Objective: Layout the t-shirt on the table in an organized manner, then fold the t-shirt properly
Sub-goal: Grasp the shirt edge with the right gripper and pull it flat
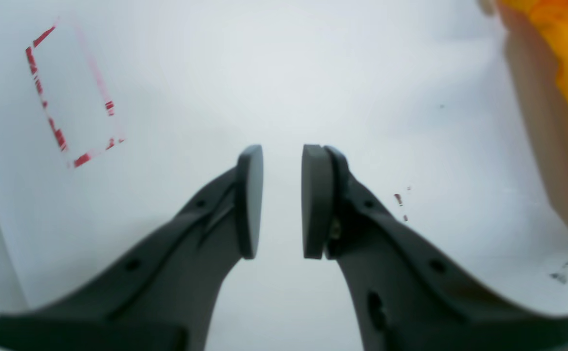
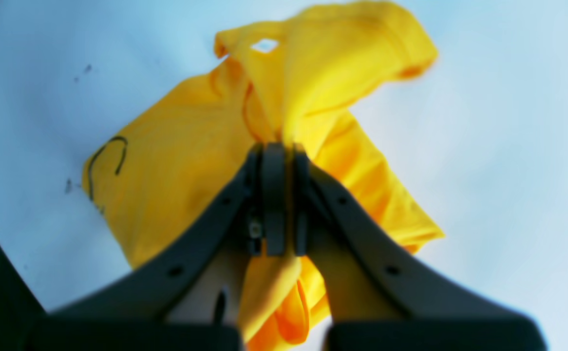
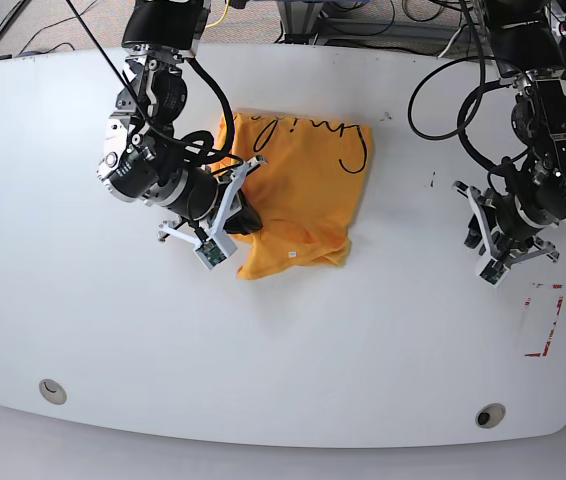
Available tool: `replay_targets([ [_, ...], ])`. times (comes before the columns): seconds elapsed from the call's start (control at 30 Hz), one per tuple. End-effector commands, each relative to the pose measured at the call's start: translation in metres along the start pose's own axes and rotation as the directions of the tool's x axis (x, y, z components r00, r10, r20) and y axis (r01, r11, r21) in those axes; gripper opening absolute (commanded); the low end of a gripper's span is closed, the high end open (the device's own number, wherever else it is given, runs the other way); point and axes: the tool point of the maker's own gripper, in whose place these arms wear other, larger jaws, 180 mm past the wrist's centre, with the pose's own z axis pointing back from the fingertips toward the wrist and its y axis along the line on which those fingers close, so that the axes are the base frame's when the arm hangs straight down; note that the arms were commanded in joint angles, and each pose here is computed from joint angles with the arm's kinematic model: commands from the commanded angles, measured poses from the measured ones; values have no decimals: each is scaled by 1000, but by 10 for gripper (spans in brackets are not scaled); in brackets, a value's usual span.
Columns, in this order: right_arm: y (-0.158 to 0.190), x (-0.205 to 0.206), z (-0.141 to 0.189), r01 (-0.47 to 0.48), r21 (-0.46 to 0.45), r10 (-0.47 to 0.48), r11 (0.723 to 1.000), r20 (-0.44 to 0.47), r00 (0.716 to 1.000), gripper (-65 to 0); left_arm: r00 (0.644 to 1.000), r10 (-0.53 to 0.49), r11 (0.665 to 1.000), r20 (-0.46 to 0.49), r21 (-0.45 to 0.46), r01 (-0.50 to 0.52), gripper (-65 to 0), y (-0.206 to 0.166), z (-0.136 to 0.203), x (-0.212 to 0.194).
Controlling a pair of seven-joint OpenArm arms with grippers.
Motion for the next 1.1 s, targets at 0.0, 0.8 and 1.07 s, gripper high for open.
replay_targets([
  [0.0, 2, 21, 12, -46, -9, 46, 999, 77, 996, -650, 999, -23, 1000, 35, 12, 23, -525, 4, 4, 12],
  [0.8, -35, 17, 46, 8, -20, -4, 1000, 166, 986, -650, 997, -66, 997, 32, -35, 68, -525, -14, -3, 17],
  [1.07, -67, -21, 21, 167, 5, -167, 986, 114, 979, -514, 993, -113, 990, 32, -78, 115, -525, -33, -8, 21],
])
